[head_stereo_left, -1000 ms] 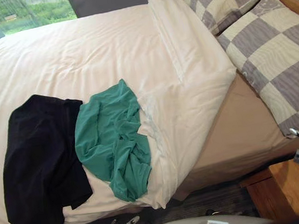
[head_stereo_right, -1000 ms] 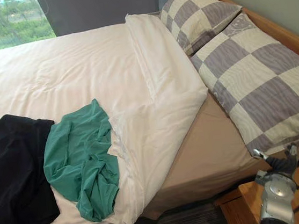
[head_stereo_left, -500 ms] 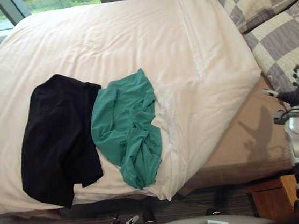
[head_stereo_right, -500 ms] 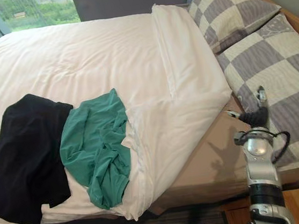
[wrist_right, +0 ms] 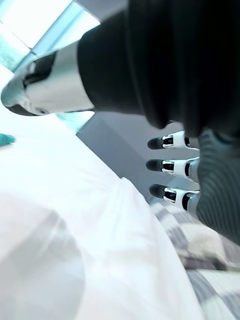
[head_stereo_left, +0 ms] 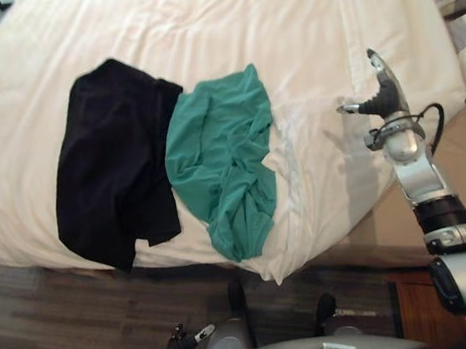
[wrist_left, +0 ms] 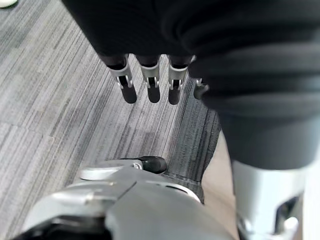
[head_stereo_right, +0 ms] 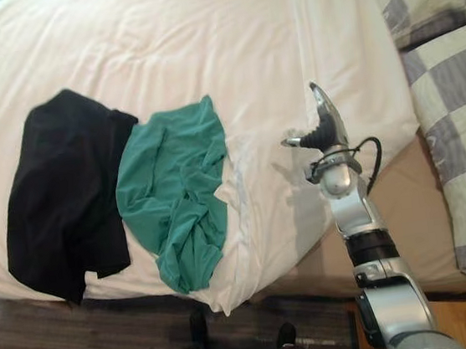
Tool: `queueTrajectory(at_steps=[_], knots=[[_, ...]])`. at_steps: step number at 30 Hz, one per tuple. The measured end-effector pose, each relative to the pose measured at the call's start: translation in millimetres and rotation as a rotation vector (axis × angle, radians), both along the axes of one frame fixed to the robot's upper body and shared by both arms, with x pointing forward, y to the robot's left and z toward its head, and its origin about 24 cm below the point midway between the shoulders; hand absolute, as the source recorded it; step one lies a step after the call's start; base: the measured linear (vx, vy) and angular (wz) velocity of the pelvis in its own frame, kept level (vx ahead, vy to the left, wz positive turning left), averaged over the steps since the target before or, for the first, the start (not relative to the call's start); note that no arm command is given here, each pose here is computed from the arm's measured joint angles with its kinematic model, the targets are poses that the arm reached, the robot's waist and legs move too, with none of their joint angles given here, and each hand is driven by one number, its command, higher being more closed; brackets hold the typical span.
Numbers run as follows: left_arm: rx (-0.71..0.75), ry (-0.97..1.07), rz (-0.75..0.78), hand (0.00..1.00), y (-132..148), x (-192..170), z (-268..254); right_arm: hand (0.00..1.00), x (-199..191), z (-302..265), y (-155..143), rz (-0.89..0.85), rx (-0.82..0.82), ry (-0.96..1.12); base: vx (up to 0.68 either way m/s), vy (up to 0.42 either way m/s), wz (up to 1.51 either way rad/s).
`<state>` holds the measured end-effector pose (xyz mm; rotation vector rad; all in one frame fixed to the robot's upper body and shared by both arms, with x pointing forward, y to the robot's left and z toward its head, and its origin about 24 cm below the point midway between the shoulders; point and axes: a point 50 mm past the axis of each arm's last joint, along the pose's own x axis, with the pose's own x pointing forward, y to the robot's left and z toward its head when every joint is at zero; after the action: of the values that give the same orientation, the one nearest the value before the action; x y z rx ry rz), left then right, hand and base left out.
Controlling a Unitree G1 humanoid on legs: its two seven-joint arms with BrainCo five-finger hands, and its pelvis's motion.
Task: Tidy the bed and pick cloth on bed and put in laundry
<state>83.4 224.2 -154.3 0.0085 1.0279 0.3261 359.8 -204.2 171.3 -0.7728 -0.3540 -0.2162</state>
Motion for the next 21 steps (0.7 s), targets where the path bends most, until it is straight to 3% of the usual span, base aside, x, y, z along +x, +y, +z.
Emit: queueTrajectory(at_steps=[6,18,19,21], knots=[[0.024,-0.045,-0.003,0.0,2,17,5,0.0,7,28,1,-0.008,-0.163,-0.059,-0.04,0.029,0.06],[0.037,-0.118,-0.072,0.0,-2,39,11,0.0,14,-2,0,0.0,-0.337,0.088,-0.04,0.022,-0.02],[0.044,-0.122,-0.089,0.0,-1,41,12,1.0,14,-2,0,-0.001,-0.338,0.089,0.03,0.02,0.01],[0.054,-0.131,-0.11,0.0,0,46,14,1.0,17,4,5,0.018,-0.373,0.074,0.06,0.024,-0.02]])
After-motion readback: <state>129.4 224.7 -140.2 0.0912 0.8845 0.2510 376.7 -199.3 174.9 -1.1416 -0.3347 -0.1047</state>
